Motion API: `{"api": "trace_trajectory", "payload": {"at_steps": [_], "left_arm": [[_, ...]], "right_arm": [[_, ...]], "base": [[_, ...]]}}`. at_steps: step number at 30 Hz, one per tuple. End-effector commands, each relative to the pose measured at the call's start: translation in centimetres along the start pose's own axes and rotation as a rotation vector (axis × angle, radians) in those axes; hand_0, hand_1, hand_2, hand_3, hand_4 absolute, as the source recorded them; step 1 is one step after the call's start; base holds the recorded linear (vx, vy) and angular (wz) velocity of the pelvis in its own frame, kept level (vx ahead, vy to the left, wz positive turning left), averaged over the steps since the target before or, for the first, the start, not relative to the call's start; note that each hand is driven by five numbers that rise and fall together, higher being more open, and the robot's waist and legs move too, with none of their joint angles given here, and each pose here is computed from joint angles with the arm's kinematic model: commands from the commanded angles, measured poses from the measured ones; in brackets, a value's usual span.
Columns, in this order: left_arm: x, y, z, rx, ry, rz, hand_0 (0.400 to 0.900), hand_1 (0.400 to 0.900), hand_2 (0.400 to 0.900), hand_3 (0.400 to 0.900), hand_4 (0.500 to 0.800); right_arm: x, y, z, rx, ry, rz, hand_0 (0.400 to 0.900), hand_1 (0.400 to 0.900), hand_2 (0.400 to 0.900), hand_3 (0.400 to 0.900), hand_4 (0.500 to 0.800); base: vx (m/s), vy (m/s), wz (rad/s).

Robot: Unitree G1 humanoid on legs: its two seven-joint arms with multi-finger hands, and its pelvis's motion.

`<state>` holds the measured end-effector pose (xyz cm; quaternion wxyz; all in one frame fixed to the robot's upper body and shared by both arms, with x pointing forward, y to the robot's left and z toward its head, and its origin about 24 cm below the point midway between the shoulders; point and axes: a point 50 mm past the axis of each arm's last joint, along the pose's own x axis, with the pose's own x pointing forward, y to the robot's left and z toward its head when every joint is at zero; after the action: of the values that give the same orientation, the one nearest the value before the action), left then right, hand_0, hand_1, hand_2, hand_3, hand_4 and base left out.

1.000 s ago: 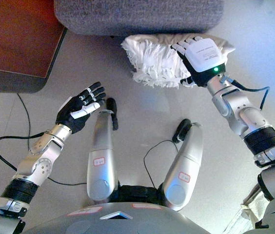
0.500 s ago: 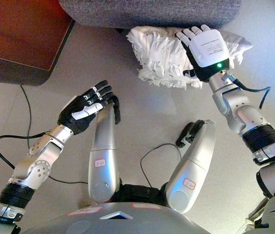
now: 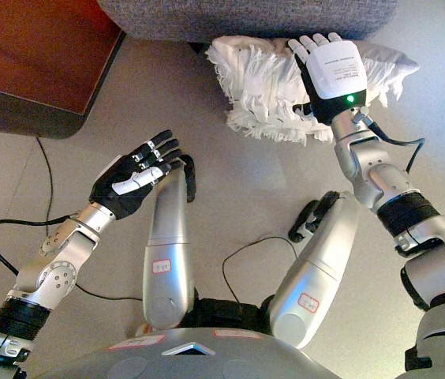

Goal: Pick up the pillow and put it on the sofa.

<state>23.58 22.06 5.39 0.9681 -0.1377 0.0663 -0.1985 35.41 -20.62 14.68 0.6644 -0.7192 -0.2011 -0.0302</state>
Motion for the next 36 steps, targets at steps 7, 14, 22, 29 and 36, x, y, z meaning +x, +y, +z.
{"api": "trace_trajectory", "payload": {"at_steps": [7, 14, 22, 29, 36], "left_arm": [[1.1, -2.4, 2.2, -0.012, -0.125, -0.119, 0.900, 0.900, 0.900, 0.900, 0.800], [1.3, -2.6, 2.2, -0.017, -0.118, -0.123, 0.900, 0.900, 0.900, 0.900, 0.800], [1.5, -2.8, 2.4, -0.034, -0.125, -0.125, 0.900, 0.900, 0.900, 0.900, 0.800], [2.0, -3.4, 2.5, -0.034, -0.128, -0.145, 0.900, 0.900, 0.900, 0.900, 0.800], [2.4, -4.1, 2.2, -0.037, -0.107, -0.155, 0.900, 0.900, 0.900, 0.900, 0.800]], "right_arm": [[4.1, -5.4, -0.6, 0.007, 0.018, -0.177, 0.900, 0.900, 0.900, 0.900, 0.800], [4.7, -5.8, -0.5, -0.017, 0.025, -0.172, 0.900, 0.900, 0.900, 0.900, 0.800], [5.5, -6.2, -1.0, -0.059, 0.079, -0.162, 0.900, 0.900, 0.900, 0.900, 0.800], [6.3, -5.8, -1.3, 0.000, 0.177, -0.019, 0.400, 0.400, 0.400, 0.400, 0.500], [6.6, -5.1, -1.2, 0.038, 0.218, 0.021, 0.400, 0.400, 0.400, 0.400, 0.500]], "base": [[0.005, -0.009, 0.03], [0.011, 0.001, 0.04], [0.000, 0.000, 0.00], [0.000, 0.000, 0.00], [0.015, 0.005, 0.01]]}}
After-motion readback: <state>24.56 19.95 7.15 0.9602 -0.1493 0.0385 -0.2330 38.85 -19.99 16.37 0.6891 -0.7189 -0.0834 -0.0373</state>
